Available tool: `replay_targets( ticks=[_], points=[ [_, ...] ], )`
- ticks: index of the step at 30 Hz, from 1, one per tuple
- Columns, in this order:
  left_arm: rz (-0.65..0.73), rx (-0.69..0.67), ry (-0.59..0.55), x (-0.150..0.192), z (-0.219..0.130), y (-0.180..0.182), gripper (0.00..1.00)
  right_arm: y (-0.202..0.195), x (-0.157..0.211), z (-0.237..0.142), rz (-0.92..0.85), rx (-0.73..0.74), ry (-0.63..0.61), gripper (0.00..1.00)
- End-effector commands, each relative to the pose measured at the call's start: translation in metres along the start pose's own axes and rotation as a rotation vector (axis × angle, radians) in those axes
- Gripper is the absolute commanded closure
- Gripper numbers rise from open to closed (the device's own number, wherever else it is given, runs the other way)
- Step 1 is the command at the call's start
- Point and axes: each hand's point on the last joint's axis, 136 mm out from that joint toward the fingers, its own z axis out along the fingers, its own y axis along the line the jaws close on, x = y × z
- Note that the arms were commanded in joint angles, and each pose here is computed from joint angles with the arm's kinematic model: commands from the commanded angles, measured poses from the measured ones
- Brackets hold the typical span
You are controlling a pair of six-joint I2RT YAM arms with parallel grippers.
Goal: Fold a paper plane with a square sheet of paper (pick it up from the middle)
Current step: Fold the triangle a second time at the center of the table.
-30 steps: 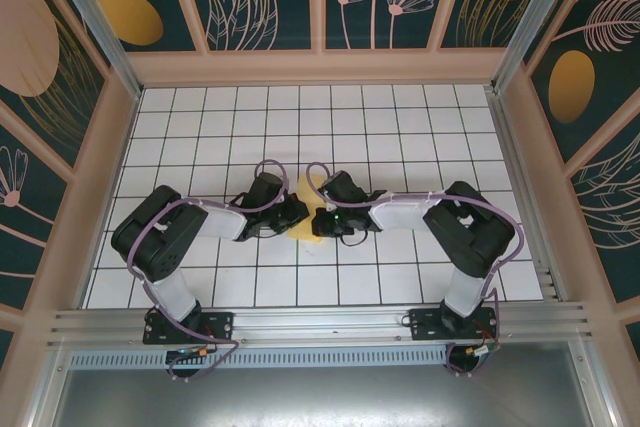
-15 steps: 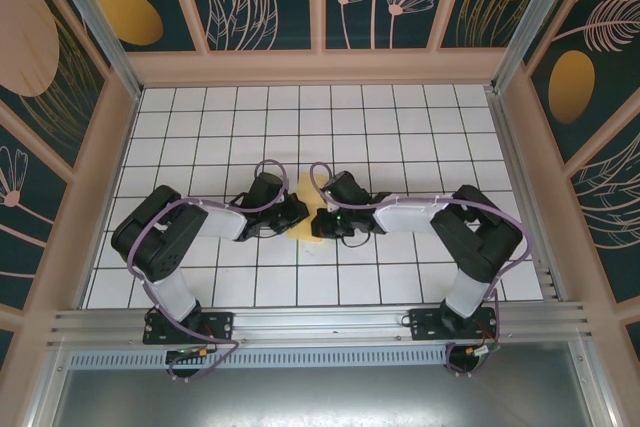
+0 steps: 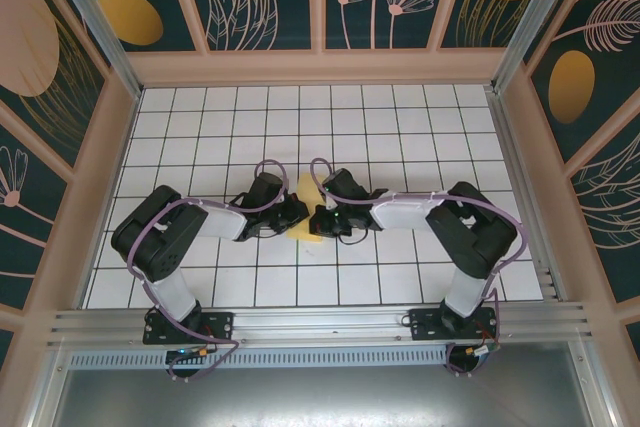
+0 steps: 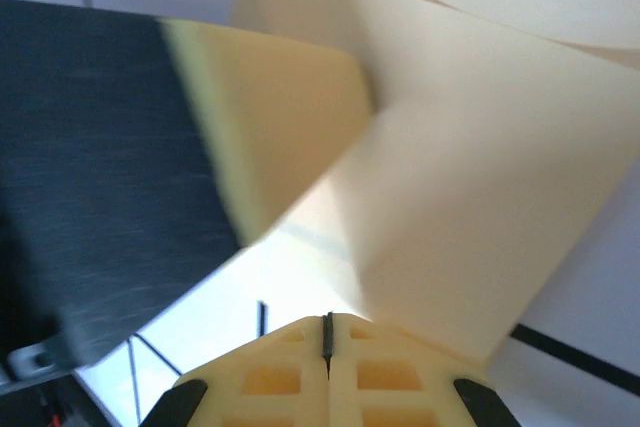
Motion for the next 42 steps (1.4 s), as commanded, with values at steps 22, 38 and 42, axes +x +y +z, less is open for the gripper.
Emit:
replay_targets(
  ticks=[22, 38, 42],
  points=[
    [-0.046, -0.143, 0.041, 0.015, 0.006, 0.048, 1.0, -0.037, 0.057, -0.003, 0.177, -0.028, 0.113, 0.99],
    [-0.038, -0.139, 0.044, 0.016, 0.005, 0.047, 1.0, 0.019, -0.003, -0.037, 0.118, -0.163, -0.058, 1.0],
    [-0.038, -0.138, 0.04, 0.015, 0.004, 0.046, 1.0, 0.011, -0.009, -0.017, 0.153, -0.129, -0.029, 1.0]
  ],
)
